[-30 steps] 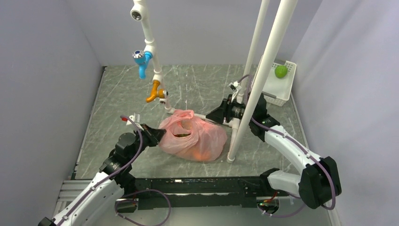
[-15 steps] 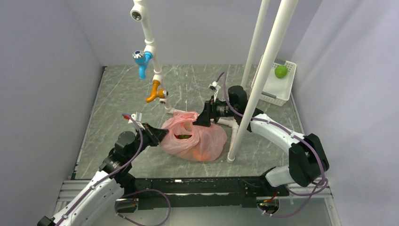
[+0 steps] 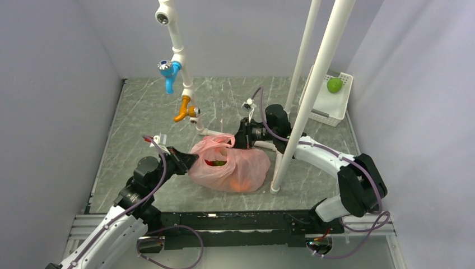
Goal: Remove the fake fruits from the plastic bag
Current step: Untie the plastic bag at the center of the board.
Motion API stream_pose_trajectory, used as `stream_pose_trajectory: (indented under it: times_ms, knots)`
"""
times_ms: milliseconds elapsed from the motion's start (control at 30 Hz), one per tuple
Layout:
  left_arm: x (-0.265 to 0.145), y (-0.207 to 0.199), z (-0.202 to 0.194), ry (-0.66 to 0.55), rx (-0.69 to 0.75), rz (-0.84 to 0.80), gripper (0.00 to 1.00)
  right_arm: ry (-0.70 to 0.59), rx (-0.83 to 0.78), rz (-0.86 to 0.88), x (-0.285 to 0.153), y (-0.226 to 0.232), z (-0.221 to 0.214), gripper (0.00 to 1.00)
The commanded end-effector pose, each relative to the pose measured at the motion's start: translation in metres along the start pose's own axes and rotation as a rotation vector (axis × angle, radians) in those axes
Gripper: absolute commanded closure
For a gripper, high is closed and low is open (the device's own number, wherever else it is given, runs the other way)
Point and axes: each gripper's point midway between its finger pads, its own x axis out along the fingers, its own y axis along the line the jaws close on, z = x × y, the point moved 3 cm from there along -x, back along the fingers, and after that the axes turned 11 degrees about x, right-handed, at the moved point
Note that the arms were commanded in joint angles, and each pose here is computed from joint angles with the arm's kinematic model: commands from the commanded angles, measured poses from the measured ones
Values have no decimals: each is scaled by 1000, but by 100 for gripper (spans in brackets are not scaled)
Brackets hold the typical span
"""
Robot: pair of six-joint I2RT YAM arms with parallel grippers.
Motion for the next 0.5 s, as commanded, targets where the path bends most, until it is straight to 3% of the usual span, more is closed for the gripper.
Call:
stream_pose_trajectory:
  times_ms: [0, 133, 267, 400, 467]
  knots:
    - [-7, -3, 15, -39, 6, 23, 100, -121, -99, -8, -13, 16, 17, 96]
    - [-12, 11, 10, -20, -34, 125, 100, -234, -147, -69, -38, 17, 21, 100]
    - [-15, 8, 9, 9, 30, 102, 98, -316, -139, -35, -70, 20, 34, 100]
    - [-21, 5, 12, 38, 137, 89, 79, -261, -176, -2, -74, 30, 40, 100]
    - [-26, -2, 21, 33, 196, 59, 75, -240, -180, 11, -73, 32, 41, 100]
